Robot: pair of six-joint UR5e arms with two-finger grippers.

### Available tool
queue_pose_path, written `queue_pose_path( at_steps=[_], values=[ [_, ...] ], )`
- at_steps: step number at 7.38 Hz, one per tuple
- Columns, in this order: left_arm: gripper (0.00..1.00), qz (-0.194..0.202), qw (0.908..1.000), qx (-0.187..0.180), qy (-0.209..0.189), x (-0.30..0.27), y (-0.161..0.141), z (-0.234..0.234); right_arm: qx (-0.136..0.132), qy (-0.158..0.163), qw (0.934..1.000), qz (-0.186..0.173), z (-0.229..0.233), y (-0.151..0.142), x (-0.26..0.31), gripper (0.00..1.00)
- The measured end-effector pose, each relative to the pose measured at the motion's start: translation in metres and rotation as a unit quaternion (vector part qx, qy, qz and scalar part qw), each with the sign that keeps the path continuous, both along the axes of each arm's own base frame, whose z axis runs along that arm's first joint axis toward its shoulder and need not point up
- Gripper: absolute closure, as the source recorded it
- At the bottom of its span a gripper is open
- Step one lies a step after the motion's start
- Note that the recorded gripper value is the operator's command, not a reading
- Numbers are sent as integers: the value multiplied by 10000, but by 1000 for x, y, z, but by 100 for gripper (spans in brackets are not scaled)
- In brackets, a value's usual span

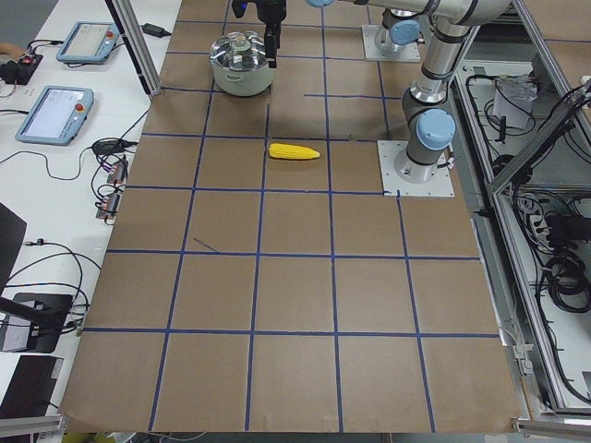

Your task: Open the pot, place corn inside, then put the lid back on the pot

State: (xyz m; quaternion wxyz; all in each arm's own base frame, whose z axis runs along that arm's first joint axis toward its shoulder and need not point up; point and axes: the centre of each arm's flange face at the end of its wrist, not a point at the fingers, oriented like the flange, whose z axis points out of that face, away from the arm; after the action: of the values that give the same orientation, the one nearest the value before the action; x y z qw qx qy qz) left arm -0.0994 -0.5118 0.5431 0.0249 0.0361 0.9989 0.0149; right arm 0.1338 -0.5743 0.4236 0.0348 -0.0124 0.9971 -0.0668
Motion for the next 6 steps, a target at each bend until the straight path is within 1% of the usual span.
queue_pose_path(
  at_steps=[1, 3, 4, 6],
  values=[
    [0, -6, 10000, -12, -6, 0, 2, 1, -31, -23, 10000, -9, 3, 0, 12, 0],
    [0, -4, 10000, -3, -2, 0, 1, 0, -151, -45, 9999, 52, 16, -14, 53, 0],
    [0, -3, 10000, 7, -1, 0, 1, -1, -146, -18, 9998, 143, 10, -25, 79, 0],
    [0, -2, 10000, 22, 0, 0, -1, -2, 26, 31, 9997, 257, -26, -50, 113, 0]
  ],
)
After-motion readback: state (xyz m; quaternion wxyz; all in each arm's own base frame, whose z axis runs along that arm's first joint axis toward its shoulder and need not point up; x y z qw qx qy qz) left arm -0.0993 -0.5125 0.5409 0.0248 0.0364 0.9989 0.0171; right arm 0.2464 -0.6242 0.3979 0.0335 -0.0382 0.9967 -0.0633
